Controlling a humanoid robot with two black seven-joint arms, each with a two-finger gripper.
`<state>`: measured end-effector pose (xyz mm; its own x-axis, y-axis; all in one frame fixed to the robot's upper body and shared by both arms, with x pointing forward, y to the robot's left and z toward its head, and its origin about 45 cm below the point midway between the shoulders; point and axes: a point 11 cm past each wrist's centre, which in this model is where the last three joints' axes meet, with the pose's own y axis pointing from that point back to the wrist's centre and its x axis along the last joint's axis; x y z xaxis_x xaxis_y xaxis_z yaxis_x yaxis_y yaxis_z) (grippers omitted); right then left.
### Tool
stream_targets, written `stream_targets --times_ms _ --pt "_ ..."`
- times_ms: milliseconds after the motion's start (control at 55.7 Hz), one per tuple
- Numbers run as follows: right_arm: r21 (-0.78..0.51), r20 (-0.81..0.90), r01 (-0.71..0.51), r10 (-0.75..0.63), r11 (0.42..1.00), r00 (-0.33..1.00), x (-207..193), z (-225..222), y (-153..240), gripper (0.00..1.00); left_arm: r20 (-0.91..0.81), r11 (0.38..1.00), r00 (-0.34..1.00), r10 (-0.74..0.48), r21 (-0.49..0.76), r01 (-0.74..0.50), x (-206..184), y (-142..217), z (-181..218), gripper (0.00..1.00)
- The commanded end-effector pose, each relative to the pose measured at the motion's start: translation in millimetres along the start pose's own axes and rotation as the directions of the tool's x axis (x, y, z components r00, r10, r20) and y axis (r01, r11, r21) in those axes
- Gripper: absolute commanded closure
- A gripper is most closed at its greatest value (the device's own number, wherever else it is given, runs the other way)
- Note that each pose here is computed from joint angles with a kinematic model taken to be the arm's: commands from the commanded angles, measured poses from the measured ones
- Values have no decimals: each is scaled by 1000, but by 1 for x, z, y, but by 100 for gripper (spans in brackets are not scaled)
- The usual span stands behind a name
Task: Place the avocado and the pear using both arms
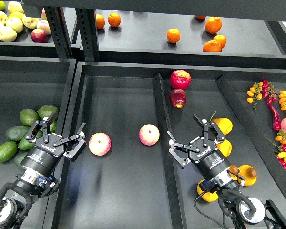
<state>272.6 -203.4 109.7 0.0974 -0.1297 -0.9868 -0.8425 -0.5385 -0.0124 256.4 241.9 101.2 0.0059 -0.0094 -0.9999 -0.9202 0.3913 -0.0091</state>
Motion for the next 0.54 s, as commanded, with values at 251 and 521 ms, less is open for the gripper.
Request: stream_targets --times_ms 251,521 --pt "146 -1 8 -7 989 1000 -3 -17 0 1 1 1000 1000 -8 0 8 -3 -1 0 1" --pt "226 69 33 -50 974 996 -17 -27 -5 1 2 1000 1000 -11 1 11 -4 -1 0 1"
